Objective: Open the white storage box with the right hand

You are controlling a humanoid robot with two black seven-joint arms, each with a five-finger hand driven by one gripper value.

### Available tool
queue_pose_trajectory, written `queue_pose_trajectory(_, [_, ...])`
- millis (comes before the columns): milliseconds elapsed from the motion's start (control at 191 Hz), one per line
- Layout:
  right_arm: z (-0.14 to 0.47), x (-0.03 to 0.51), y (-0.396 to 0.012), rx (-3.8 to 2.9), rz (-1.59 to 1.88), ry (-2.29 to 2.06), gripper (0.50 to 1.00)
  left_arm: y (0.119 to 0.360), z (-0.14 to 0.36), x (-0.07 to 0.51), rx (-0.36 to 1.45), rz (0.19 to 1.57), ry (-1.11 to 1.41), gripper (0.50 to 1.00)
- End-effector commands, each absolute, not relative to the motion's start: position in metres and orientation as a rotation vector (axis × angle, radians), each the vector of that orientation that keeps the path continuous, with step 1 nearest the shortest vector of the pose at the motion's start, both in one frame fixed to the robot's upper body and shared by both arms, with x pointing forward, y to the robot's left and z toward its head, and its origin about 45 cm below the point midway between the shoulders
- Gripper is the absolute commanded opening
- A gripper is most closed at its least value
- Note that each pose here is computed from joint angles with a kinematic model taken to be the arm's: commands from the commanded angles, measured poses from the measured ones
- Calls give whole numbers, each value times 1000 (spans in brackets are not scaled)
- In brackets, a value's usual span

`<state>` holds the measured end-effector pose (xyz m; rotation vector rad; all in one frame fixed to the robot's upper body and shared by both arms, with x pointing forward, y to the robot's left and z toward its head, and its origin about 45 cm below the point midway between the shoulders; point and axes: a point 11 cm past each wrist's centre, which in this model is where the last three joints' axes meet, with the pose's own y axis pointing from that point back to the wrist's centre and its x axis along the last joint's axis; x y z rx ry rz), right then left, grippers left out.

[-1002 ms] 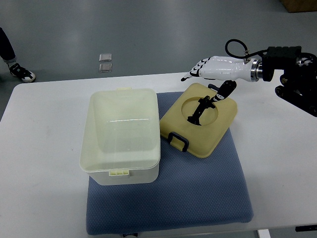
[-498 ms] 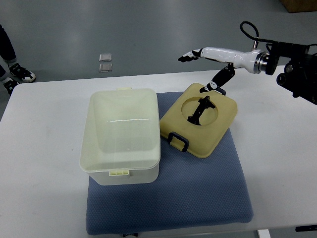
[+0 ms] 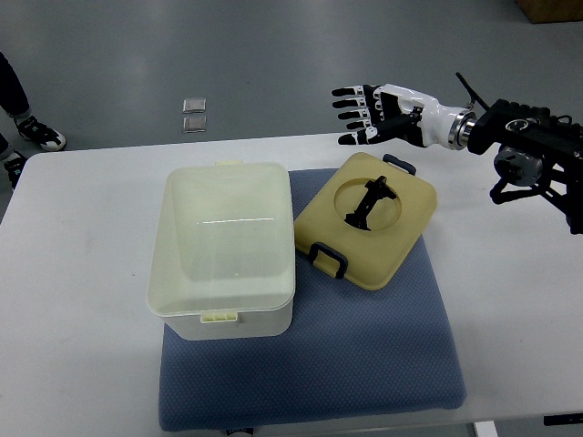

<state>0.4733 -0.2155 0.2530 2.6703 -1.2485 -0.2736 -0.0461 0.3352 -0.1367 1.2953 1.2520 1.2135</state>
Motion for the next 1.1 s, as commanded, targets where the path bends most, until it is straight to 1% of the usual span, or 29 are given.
queue_pose_trajectory(0, [250,472,-213,2719,-605,-1317,903,335,-137,-46,1295,1214,1252,1000])
queue_pose_trajectory(73, [246,471,-213,2711,-754,-1339,905,336,-137,-46,1295,1213,1252,1000])
queue_pose_trajectory(142, [244,471,-208,2715,-811,-1338,905,335,-137,-46,1295,1214,1252,1000])
queue_pose_trajectory(304, [244,474,-208,2725,-831,-1360,905,335,-137,-46,1294,1212,1253,1000])
queue_pose_trajectory(435, [228,474,-217,2714,-833,-1355,905,335,-137,-46,1294,1212,1253,1000])
queue_pose_trajectory(456, [225,474,-219,2708,-834,-1356,907,335,-137,-46,1295,1214,1252,1000])
queue_pose_trajectory(483, [222,474,-222,2703,-831,-1364,923,335,-137,-46,1295,1214,1252,1000])
queue_pose_trajectory(524, [222,475,-225,2706,-826,-1378,926,335,-137,-46,1295,1214,1252,1000])
queue_pose_trajectory(635, [219,474,-220,2703,-834,-1378,928,335,-137,-46,1295,1214,1252,1000])
queue_pose_trajectory(860, [227,477,-220,2735,-844,-1385,928,335,-137,-46,1294,1212,1253,1000])
queue_pose_trajectory(1091, [222,475,-220,2725,-865,-1393,928,335,-137,-46,1295,1214,1252,1000])
